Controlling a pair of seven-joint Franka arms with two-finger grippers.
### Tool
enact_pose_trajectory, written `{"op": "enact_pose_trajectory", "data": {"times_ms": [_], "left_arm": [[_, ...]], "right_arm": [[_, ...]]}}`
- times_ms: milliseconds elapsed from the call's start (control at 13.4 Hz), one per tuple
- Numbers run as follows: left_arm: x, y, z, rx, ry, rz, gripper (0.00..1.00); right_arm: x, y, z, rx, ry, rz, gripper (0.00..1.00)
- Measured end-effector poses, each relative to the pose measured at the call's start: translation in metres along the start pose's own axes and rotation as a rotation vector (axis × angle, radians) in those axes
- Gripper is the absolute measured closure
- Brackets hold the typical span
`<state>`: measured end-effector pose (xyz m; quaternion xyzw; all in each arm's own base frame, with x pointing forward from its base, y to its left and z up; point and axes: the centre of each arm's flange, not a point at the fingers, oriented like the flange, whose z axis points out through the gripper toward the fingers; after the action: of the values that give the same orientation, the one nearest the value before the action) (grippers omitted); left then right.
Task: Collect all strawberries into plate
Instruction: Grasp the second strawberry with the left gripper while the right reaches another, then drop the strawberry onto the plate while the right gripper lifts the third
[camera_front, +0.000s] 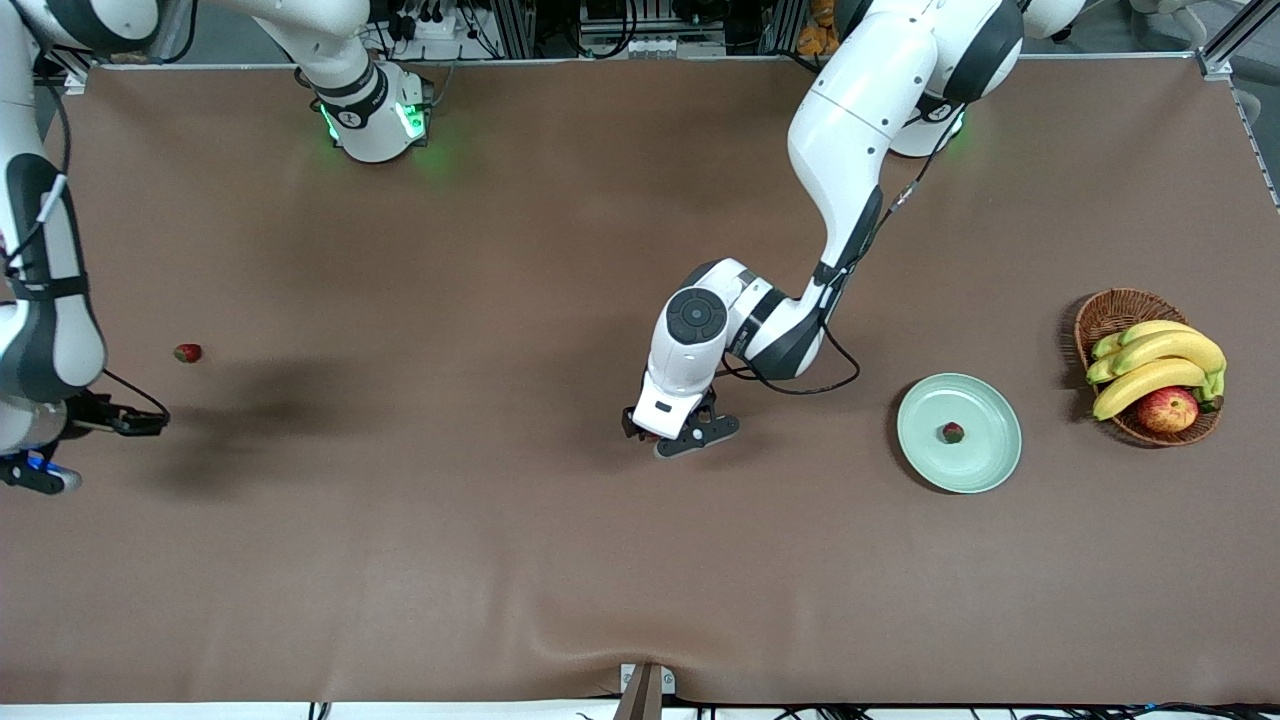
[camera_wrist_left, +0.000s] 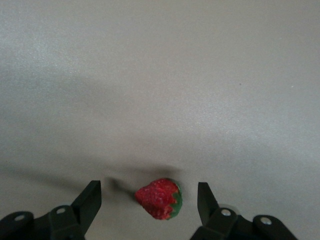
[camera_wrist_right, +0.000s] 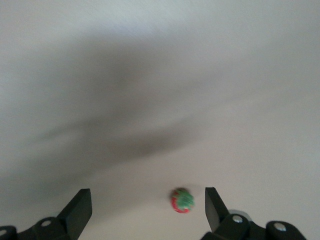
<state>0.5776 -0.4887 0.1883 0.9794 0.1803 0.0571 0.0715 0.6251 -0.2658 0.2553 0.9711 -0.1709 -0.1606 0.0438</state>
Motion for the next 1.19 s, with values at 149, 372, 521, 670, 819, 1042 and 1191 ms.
{"op": "enact_pose_trajectory", "data": {"times_ms": [149,372,521,670,819,1042,1191], "left_arm": [[0.001,0.000,0.003,-0.009,0.007,-0.001,0.19],[0.001,-0.002,0.009,-0.009,0.008,0.001,0.27],[0.001,-0.003,0.010,-0.008,0.008,0.010,0.37],[0.001,-0.003,0.010,-0.007,0.008,0.013,0.48],[0.000,-0.003,0.010,-0.007,0.007,0.019,0.57],[0.003,-0.001,0.008,-0.013,0.013,0.034,0.70],[0.012,0.002,-0.006,-0.019,0.026,0.030,0.70]], "right_arm": [[-0.011,0.018,0.034,0.034,-0.073,-0.006,0.00],[-0.027,0.028,0.072,0.076,-0.157,-0.003,0.00],[-0.031,0.035,0.082,0.085,-0.177,0.006,0.00],[-0.034,0.046,0.090,0.095,-0.189,0.019,0.00],[-0.033,0.050,0.096,0.102,-0.187,0.023,0.00],[-0.030,0.047,0.111,0.111,-0.194,0.011,0.00],[-0.029,0.044,0.123,0.117,-0.209,0.006,0.00]]}}
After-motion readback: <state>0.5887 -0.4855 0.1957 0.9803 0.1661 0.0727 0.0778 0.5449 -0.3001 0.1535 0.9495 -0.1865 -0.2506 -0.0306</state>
